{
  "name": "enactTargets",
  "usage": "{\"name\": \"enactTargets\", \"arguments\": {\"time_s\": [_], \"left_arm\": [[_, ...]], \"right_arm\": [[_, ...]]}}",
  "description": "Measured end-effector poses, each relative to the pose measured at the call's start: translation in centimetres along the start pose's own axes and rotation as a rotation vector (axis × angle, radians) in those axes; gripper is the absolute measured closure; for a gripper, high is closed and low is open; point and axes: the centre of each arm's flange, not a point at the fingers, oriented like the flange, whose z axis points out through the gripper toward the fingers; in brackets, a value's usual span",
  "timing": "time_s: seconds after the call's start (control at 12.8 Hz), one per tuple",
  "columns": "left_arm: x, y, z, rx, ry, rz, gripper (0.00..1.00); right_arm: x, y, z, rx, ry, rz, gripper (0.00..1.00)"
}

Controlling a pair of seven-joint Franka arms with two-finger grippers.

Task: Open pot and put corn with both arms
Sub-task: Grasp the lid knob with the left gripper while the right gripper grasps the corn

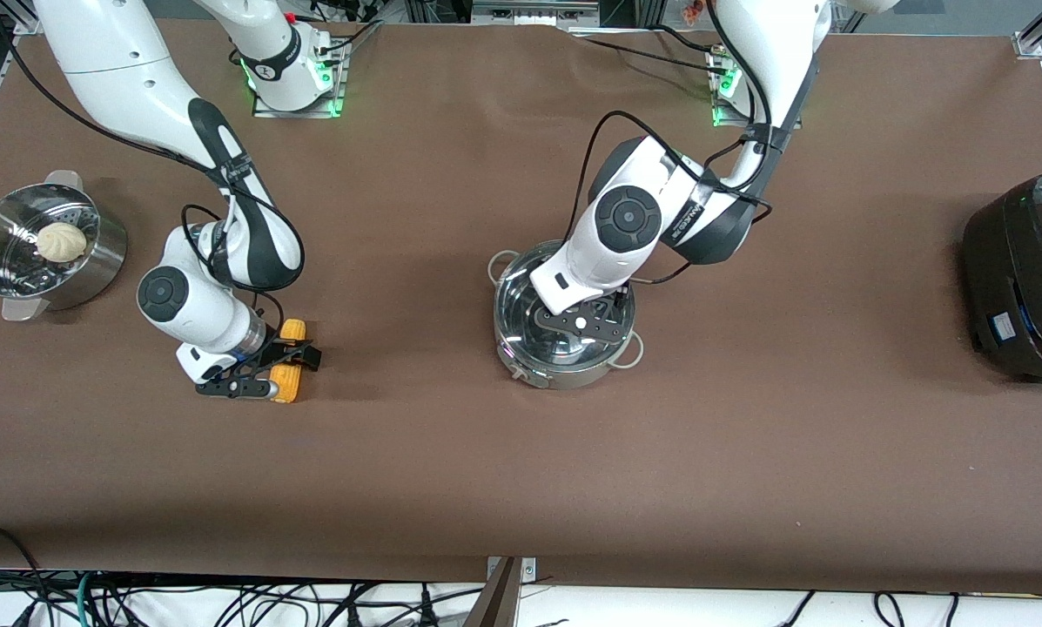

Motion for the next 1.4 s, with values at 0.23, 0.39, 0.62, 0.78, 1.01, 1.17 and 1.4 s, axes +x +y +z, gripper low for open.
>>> {"name": "enactTargets", "arguments": {"time_s": [0.23,0.39,0.62,0.78,1.01,1.17,1.4], "left_arm": [[0.1,0.2,-0.5,-0.003,0.009,0.003,0.31],[0.0,0.5,-0.9,-0.007,0.015,0.007,0.42],[0.0,0.6,-0.9,-0.007,0.016,0.008,0.49],[0.0,0.6,-0.9,-0.007,0.016,0.008,0.49],[0.0,0.6,-1.1,-0.008,0.017,0.006,0.49],[0.0,0.4,-2.1,-0.008,0.019,0.003,0.49],[0.3,-2.4,-6.1,-0.004,0.024,-0.048,0.49]], "right_arm": [[0.0,0.1,0.3,-0.001,-0.001,-0.008,0.00],[0.0,0.3,0.6,-0.003,0.003,-0.025,0.00],[0.1,0.7,0.7,-0.005,0.009,-0.050,0.00],[0.1,0.7,0.8,-0.006,0.009,-0.055,0.07],[0.0,0.8,1.0,-0.007,0.007,-0.058,0.46],[0.1,0.8,0.9,-0.007,0.008,-0.060,0.56],[0.1,0.8,0.9,-0.007,0.006,-0.063,0.56]]}}
